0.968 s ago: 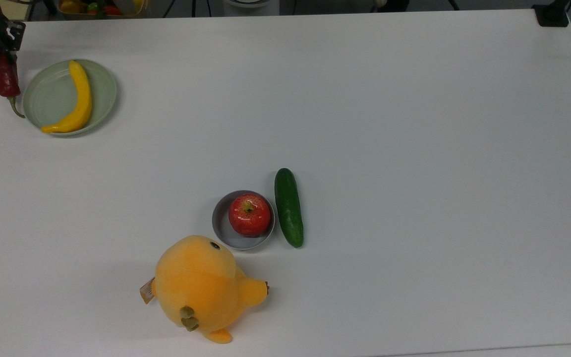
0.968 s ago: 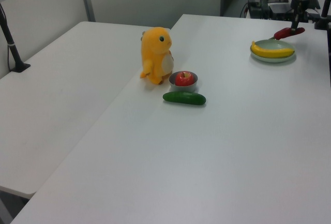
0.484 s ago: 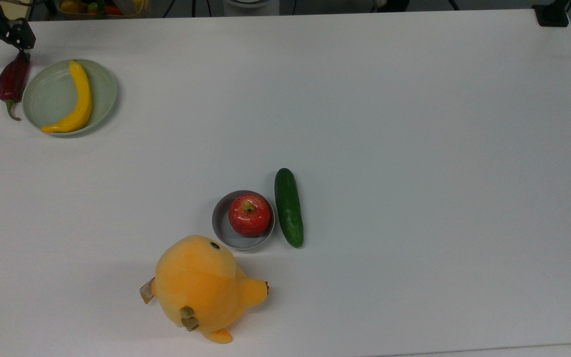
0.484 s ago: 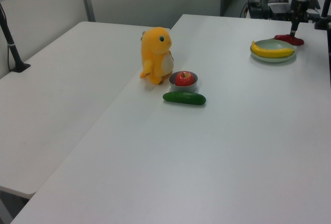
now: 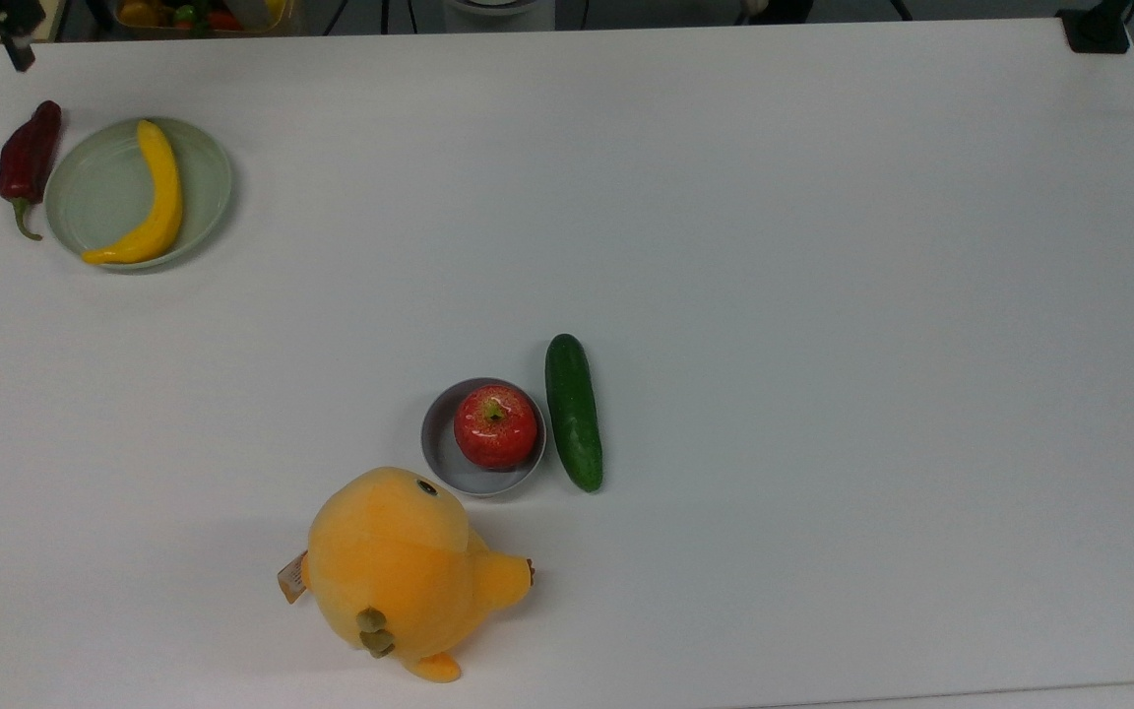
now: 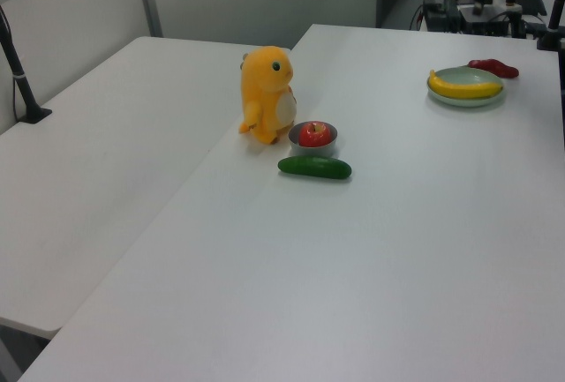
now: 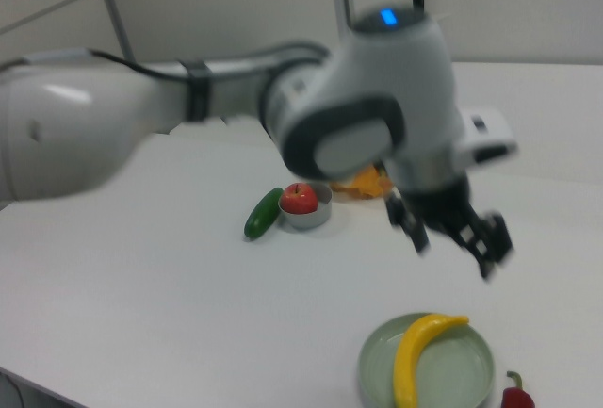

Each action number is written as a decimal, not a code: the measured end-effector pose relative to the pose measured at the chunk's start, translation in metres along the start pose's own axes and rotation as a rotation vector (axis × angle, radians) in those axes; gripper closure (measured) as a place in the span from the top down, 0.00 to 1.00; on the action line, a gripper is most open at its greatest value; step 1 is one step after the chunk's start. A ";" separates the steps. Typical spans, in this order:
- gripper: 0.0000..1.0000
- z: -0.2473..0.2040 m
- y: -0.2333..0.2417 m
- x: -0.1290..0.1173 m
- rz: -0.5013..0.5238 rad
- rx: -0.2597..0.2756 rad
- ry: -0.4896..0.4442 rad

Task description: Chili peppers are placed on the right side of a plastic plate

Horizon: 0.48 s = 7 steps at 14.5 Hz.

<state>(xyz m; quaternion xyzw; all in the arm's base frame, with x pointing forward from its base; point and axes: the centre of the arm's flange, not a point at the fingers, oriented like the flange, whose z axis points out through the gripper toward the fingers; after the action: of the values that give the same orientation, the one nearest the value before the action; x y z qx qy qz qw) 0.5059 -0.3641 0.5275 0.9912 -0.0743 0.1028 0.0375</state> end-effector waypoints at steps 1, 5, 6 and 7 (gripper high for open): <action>1.00 -0.035 -0.023 0.008 0.050 0.015 0.022; 1.00 -0.137 -0.139 0.022 0.155 0.114 0.036; 1.00 -0.153 -0.174 0.023 0.137 0.145 0.001; 1.00 -0.161 -0.207 0.024 0.103 0.163 -0.026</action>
<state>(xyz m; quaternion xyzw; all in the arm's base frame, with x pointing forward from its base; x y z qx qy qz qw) 0.5296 -0.1486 0.6779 0.9871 -0.1169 0.0972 -0.0495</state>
